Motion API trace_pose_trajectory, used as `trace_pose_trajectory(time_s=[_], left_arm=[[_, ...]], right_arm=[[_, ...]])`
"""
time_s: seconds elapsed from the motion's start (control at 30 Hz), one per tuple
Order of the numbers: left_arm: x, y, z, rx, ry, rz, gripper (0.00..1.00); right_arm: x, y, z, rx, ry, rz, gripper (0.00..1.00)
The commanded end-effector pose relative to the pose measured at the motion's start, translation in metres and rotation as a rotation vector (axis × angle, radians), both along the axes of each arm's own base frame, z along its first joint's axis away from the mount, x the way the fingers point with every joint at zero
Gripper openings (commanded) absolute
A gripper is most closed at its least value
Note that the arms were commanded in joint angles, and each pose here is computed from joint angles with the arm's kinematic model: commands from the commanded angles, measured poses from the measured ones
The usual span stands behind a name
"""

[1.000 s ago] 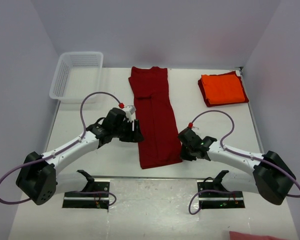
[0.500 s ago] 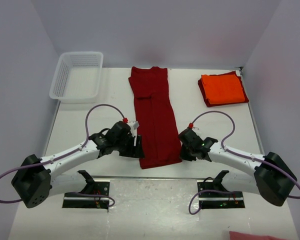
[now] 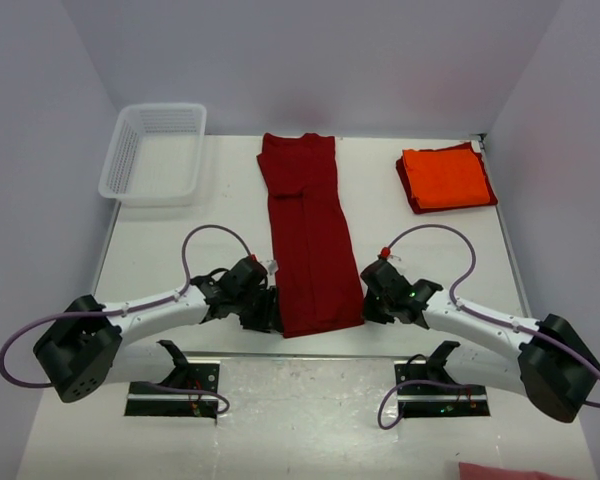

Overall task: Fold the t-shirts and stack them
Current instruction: Rotate the tshirt 90 degrees, then grab the bottom of the folded rectangular tshirt with both arms

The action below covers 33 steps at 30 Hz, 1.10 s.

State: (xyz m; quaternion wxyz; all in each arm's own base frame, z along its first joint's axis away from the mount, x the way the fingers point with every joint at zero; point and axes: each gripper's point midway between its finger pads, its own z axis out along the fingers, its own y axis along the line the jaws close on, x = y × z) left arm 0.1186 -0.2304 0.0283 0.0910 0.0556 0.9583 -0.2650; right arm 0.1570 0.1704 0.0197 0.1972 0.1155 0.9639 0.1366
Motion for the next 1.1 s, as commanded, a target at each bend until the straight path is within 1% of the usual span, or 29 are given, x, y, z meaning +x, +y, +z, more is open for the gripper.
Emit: trace_pose_trajectory(time_s=[0.0, 0.1, 0.3, 0.47, 0.6, 0.63, 0.7, 0.77, 0.8, 0.83, 1.0, 1.07], left_arm=[[0.003, -0.012, 0.002, -0.057, -0.004, 0.022, 0.43], [0.004, -0.015, -0.002, -0.060, 0.007, 0.024, 0.43], [0.002, -0.028, -0.001, -0.122, 0.034, 0.013, 0.42], [-0.004, -0.031, -0.007, -0.142, 0.067, 0.003, 0.41], [-0.006, -0.030, -0.008, -0.140, 0.073, 0.002, 0.33], [-0.007, -0.029, -0.009, -0.140, 0.075, 0.001, 0.29], [-0.008, -0.028, -0.010, -0.137, 0.076, 0.002, 0.26], [-0.008, -0.027, -0.012, -0.132, 0.078, 0.003, 0.19], [-0.008, -0.028, -0.012, -0.134, 0.082, 0.004, 0.13], [-0.009, -0.029, -0.012, -0.140, 0.084, 0.001, 0.00], [-0.013, -0.025, -0.010, -0.136, 0.088, 0.003, 0.00], [-0.014, -0.020, -0.007, -0.129, 0.083, 0.020, 0.00]], right_arm=[[0.001, 0.001, 0.002, 0.018, -0.017, 0.003, 0.00], [0.001, 0.002, 0.002, 0.023, -0.019, 0.005, 0.00], [-0.001, 0.000, 0.002, 0.022, -0.016, 0.001, 0.00], [-0.001, -0.001, 0.002, 0.019, -0.017, 0.000, 0.00], [-0.001, -0.002, 0.002, 0.016, -0.017, -0.004, 0.00], [-0.002, -0.002, 0.002, 0.017, -0.016, -0.002, 0.00], [-0.001, -0.002, 0.002, 0.015, -0.019, -0.002, 0.00], [-0.001, -0.001, 0.001, 0.013, -0.013, -0.001, 0.00], [-0.001, -0.001, 0.001, 0.013, -0.011, 0.000, 0.00], [-0.002, -0.001, 0.000, 0.010, -0.006, 0.001, 0.00], [-0.003, 0.000, 0.003, -0.009, -0.002, 0.014, 0.00], [-0.009, -0.002, 0.003, -0.054, 0.000, 0.026, 0.00]])
